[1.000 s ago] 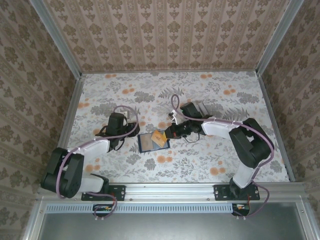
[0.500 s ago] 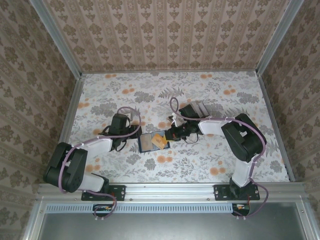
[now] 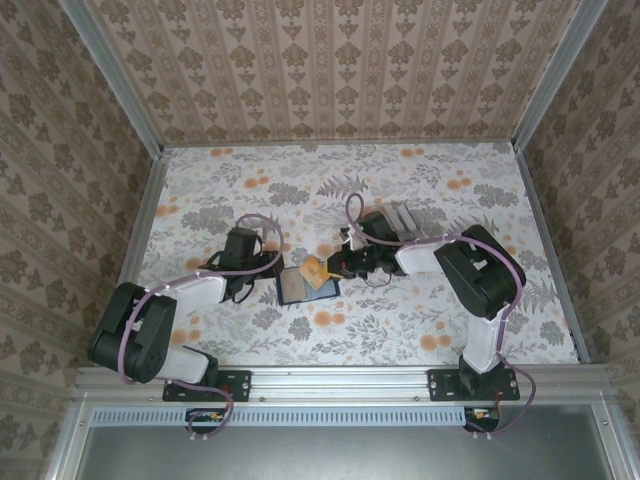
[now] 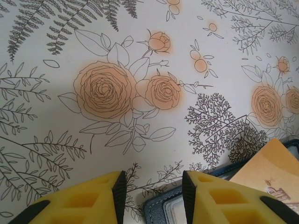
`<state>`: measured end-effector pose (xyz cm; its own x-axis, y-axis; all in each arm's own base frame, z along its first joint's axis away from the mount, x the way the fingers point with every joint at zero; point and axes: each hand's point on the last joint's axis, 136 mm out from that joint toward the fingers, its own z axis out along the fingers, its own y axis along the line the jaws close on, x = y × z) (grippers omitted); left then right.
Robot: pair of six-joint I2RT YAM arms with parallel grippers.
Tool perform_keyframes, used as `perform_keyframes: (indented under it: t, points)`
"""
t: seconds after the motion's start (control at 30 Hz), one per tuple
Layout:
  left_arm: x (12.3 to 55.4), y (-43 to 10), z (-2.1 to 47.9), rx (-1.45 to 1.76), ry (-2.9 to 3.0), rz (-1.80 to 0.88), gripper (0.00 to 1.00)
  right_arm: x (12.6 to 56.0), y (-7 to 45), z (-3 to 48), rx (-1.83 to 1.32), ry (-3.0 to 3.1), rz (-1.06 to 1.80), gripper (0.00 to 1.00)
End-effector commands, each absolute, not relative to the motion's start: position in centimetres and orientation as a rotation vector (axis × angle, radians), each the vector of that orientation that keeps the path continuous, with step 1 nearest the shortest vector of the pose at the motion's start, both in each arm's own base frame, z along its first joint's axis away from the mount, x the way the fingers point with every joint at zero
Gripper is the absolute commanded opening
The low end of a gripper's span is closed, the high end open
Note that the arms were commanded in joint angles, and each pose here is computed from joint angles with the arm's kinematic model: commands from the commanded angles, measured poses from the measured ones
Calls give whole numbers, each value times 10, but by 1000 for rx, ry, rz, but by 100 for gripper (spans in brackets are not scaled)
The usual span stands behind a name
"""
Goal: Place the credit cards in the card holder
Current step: Insert the credit card into the card slot.
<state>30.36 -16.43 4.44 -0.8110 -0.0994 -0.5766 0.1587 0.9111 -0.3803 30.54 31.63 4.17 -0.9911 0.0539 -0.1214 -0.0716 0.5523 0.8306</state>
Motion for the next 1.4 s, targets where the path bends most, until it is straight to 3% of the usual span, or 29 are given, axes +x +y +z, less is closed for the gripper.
perform_keyframes:
  t: [0.0, 0.83, 0.9, 1.13, 1.37]
  points:
    - [308, -169, 50, 28, 2455, -557, 39, 311, 322, 32, 105, 2617, 1406, 7]
    - [308, -165, 43, -11, 2487, -527, 34, 272, 341, 25, 241, 2552, 1279, 13]
    - [308, -166, 43, -10, 2488, -530, 34, 270, 342, 27, 240, 2548, 1269, 19]
    - [308, -166, 41, -13, 2497, -526, 34, 268, 349, 34, 230, 2540, 1259, 24]
    - [308, -165, 41, -16, 2501, -525, 34, 268, 347, 27, 252, 2549, 1242, 7]
